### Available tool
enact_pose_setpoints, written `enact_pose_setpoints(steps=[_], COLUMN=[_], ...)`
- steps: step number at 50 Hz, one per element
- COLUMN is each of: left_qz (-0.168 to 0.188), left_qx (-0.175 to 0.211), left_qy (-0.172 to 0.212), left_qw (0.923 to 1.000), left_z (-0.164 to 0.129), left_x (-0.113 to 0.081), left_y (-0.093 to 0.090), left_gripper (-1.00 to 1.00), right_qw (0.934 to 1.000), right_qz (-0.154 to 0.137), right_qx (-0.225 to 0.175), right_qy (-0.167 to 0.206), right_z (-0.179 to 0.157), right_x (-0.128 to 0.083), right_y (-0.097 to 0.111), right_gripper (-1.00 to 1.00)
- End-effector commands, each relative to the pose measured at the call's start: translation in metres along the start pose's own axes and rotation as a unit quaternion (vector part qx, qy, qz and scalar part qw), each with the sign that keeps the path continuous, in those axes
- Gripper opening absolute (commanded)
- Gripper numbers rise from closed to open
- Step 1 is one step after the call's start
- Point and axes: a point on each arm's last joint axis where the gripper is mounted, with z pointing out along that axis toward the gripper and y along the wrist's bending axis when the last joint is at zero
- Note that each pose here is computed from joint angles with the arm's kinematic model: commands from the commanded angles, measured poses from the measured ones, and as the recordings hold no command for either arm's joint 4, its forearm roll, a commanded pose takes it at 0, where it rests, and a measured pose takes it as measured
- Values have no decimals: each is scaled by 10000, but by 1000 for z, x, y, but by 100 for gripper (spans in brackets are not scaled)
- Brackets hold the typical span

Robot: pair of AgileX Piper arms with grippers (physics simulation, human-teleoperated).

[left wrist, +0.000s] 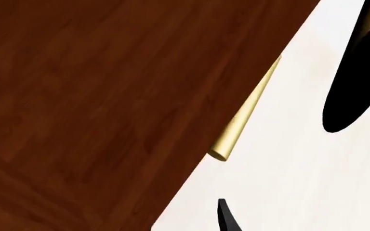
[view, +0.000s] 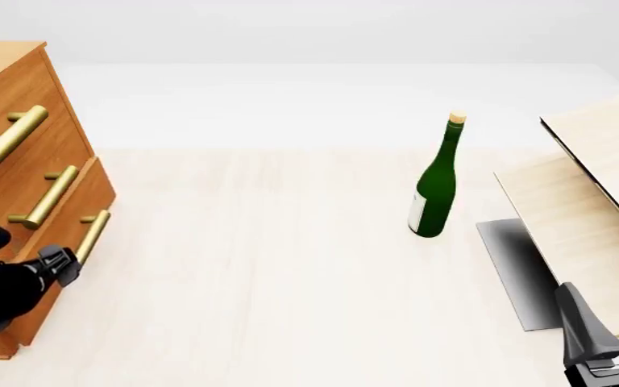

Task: Put the bowl in the bottom drawer of the cabinet and close it.

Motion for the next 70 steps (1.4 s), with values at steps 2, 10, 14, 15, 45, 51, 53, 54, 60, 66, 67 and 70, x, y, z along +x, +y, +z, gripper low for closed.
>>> enact_pose_setpoints(steps=[2, 10, 14, 15, 45, 51, 53, 54, 60, 66, 67, 70], left_qz=[-396, -556, -651, -651, -963, -852, -898, -908, -913, -954, -954, -997], left_qx=[-219, -384, -467, -467, -1372, -1645, -1725, -1739, -1856, -1846, -1846, -1842], left_qy=[-104, -14, -40, -40, -222, -232, -237, -220, -231, -196, -196, -191], left_qw=[9989, 9977, 9968, 9968, 9856, 9824, 9806, 9803, 9781, 9780, 9780, 9776], left_z=[5, 15, 15, 15, 12, 8, 7, 8, 6, 9, 9, 9], left_x=[-3, 2, 2, 2, -2, -2, -1, -1, -1, 0, 0, 0], left_y=[14, 24, 29, 29, 86, 102, 107, 109, 116, 116, 116, 116], left_gripper=[100, 100, 100, 100, 100, 100, 100, 100, 100, 100, 100, 100], right_qw=[10000, 10000, 10000, 10000, 10000, 10000, 10000, 10000, 10000, 10000, 10000, 10000], right_qz=[1, 0, 0, 0, 0, 0, 0, 1, 1, 0, 0, 0], right_qx=[1, 1, 0, 0, 0, 0, 0, 0, 0, 1, 1, 0], right_qy=[-1, -1, -1, -1, -1, 0, -1, -1, -1, 0, 0, 0], right_z=[0, 0, 0, 0, 0, 0, 0, 0, 0, 0, 0, 0], right_x=[0, 0, 0, 0, 0, 0, 0, 0, 0, 0, 0, 0], right_y=[0, 0, 0, 0, 0, 0, 0, 0, 0, 0, 0, 0], right_gripper=[100, 100, 100, 100, 100, 100, 100, 100, 100, 100, 100, 100])
